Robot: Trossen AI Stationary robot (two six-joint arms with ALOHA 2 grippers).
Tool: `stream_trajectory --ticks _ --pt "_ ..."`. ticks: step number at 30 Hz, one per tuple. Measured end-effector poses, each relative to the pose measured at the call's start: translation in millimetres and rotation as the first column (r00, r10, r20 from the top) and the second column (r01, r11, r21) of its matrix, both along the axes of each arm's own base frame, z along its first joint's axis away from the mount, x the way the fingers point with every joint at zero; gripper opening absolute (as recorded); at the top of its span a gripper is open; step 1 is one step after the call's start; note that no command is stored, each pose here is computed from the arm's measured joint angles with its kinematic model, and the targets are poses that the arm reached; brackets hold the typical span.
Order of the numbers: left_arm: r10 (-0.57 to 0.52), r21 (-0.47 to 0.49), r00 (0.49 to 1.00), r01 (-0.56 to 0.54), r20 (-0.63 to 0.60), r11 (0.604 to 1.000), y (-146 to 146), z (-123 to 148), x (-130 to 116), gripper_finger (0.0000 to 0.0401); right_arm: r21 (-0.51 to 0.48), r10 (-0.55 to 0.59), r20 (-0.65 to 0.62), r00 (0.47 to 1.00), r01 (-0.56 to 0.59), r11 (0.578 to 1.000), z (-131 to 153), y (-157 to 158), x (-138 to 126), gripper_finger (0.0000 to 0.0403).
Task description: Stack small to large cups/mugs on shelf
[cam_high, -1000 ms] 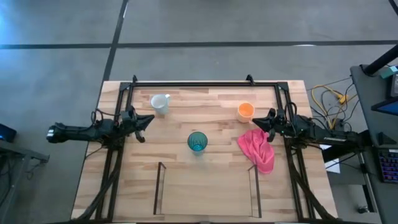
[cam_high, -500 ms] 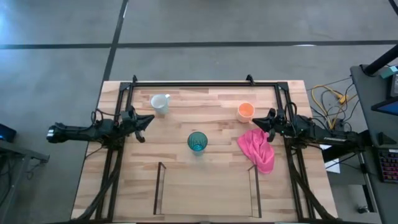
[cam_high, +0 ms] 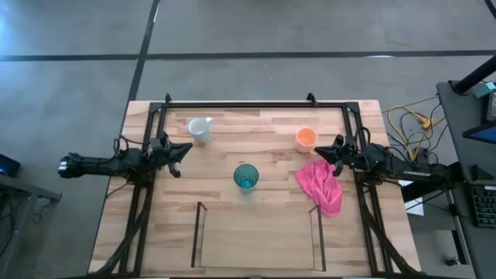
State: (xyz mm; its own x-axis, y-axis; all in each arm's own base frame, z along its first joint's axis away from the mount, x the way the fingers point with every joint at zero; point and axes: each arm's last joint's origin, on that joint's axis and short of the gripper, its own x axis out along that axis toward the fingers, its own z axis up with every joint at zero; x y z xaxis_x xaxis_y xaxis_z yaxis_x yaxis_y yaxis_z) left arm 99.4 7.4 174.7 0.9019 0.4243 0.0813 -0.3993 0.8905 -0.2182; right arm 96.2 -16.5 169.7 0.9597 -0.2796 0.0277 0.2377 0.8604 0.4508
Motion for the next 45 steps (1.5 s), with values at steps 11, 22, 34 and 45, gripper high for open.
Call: stream_trajectory --ticks 11,22,34,45 --pt "0.0 0.0 1.0 0.0 0.001 1.0 0.0 0.1 0.0 0.0002 0.0 0.002 0.004 1.0 -0.002 1.0 0.3 0.1 0.0 0.0009" --pt "-0.005 -0.001 1.0 0.005 0.003 1.0 -0.1 0.3 0.0 0.0002 0.164 0.003 0.051 0.999 -0.012 0.986 0.2 0.1 0.0 0.0009" --pt "-0.005 -0.001 1.0 0.005 0.008 1.0 -0.1 0.7 0.0 0.0002 0.168 0.003 0.053 0.999 -0.012 0.986 0.3 0.1 0.0 0.0009" --pt "-0.031 -0.045 0.994 0.036 0.105 0.998 -0.4 38.5 -4.6 0.0002 0.222 0.016 0.077 0.997 -0.033 0.974 1.1 0.3 0.1 0.0009"
